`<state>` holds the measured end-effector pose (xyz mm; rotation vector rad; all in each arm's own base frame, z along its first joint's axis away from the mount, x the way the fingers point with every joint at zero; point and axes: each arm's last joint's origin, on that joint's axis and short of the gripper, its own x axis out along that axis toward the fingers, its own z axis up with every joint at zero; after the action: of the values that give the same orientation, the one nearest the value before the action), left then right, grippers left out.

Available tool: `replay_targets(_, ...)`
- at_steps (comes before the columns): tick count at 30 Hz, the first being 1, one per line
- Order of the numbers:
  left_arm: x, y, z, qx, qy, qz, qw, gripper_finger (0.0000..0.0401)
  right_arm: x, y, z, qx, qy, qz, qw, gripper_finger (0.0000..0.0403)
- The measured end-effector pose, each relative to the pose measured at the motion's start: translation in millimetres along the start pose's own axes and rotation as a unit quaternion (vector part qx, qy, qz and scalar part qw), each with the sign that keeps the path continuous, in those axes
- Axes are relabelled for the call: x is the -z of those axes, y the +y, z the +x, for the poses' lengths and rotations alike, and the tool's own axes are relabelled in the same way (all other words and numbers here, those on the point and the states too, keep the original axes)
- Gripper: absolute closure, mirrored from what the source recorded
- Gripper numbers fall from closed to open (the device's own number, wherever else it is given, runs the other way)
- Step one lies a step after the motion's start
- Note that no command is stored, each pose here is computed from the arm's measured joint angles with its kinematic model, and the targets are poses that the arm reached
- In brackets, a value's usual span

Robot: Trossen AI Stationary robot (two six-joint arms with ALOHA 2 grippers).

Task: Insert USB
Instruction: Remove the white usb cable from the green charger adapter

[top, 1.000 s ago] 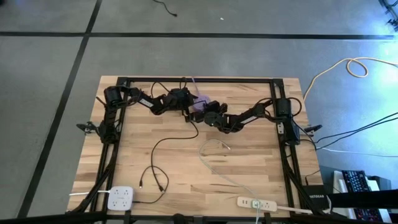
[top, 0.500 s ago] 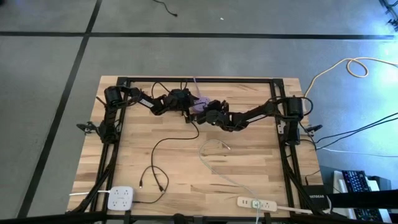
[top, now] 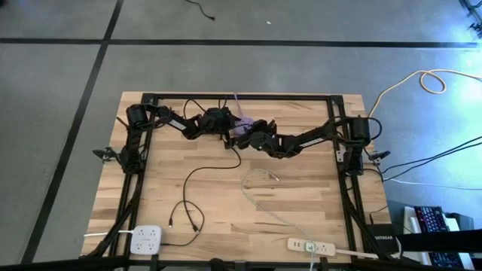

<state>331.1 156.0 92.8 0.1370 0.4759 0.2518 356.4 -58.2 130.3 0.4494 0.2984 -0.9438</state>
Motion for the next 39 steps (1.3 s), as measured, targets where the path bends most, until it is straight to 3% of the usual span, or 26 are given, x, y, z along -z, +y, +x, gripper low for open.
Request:
replay_targets(4, 0.4, 1.5, -0.2, -0.006, 0.002, 0.002, 1.000, 0.0002, -4.2, 2.7, -4.2, -0.014, 0.001, -0.002, 1.000, 0.0317)
replay_targets(8, 2.5, 5.6, -2.9, -0.016, -0.011, -0.006, 1.000, 0.0002, -6.0, 9.7, -19.9, 0.001, -0.017, -0.030, 0.999, 0.0310)
replay_targets(15, 6.7, 13.6, -12.9, -0.040, -0.065, -0.055, 0.996, 0.0002, 0.9, 23.6, -60.2, 0.019, -0.028, -0.074, 0.997, 0.0256)
replay_targets(24, 12.1, 13.6, -45.7, -0.051, -0.203, -0.071, 0.975, 0.0002, 45.2, 26.3, -112.3, 0.024, 0.036, -0.180, 0.983, 0.0192)
replay_targets(28, 28.4, 21.4, -50.3, -0.074, -0.160, -0.099, 0.979, 0.0002, 55.8, 20.8, -124.5, 0.033, 0.060, -0.230, 0.971, 0.0183)
replay_targets(33, 45.1, 37.3, -55.8, -0.118, -0.104, -0.147, 0.977, 0.0002, 60.6, 17.2, -126.5, 0.021, 0.116, -0.229, 0.966, 0.0182)
replay_targets(39, 37.7, 47.9, -75.0, -0.209, -0.104, -0.155, 0.960, 0.0002, 50.2, 15.4, -129.4, 0.015, 0.139, -0.227, 0.964, 0.0182)
